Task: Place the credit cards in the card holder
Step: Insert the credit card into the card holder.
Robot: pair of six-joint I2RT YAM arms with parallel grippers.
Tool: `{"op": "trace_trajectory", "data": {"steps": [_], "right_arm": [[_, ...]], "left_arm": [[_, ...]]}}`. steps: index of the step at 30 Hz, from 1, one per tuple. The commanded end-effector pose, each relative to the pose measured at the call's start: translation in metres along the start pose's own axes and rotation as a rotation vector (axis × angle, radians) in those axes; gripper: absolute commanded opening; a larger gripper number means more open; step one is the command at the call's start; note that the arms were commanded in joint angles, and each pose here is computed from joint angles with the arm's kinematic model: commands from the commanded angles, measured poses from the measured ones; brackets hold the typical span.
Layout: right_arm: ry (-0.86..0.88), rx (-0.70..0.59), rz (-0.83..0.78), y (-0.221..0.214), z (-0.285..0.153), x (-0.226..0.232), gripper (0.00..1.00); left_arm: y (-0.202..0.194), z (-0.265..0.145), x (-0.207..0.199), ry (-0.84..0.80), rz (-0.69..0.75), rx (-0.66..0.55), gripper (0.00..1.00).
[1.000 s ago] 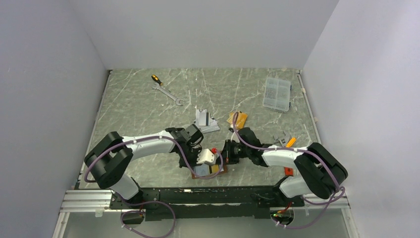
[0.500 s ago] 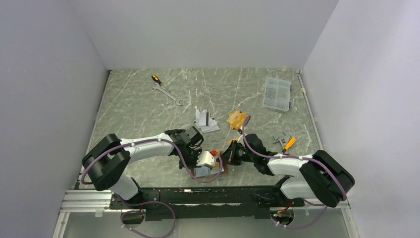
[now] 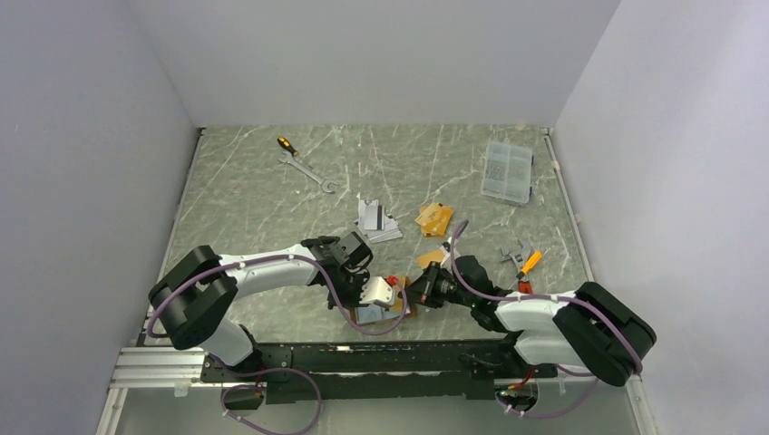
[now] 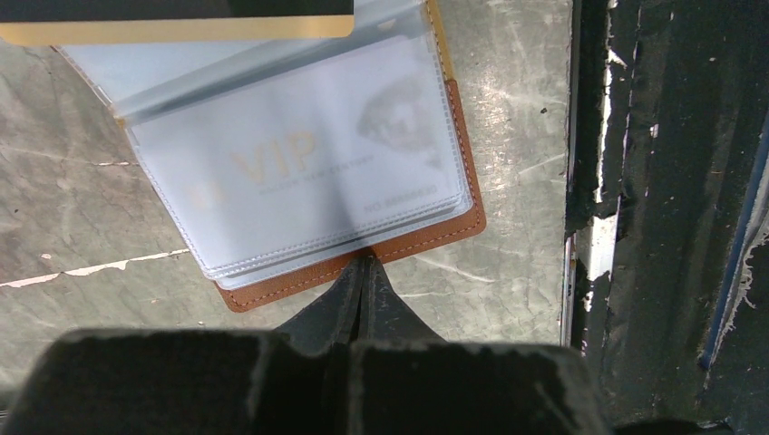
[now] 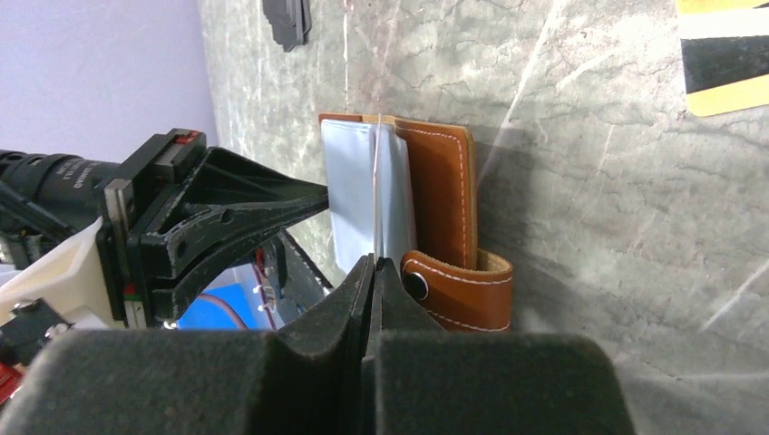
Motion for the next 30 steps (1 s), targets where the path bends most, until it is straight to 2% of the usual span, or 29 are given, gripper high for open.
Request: {"op": "trace_trajectory", "data": {"steps": [1,8,21,30], "right_arm": [[0.118,-0.077,-0.015,0.010,-0.005,0.021,0.00],[0.177,-0.065,-0.011,0.006,-0.006,0.025,0.00],[0.105,-0.004,-0.067,0.003,0.004,0.015,0.00],[0.145,0.019,-0.057,-0.002,0.005,0.016,0.00]], "left_arm": [[-0.019,0.015,-0.009,-0.037,-0.003,0.070,0.00],[-0.016,0.015,-0.008,-0.037,-0.004,0.071,0.00],[-0.016,0.012,-0.008,-0.032,-0.005,0.073,0.00],[-0.017,0.013,-0.008,-0.035,-0.008,0.078,0.00]]}}
Point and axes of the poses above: each gripper's point midway between its finger pads, its own z axis out along the fingers, its own x axis along the line the jaws close on, y = z × x, the point moved 4 cm from there along -z, back along the fingers
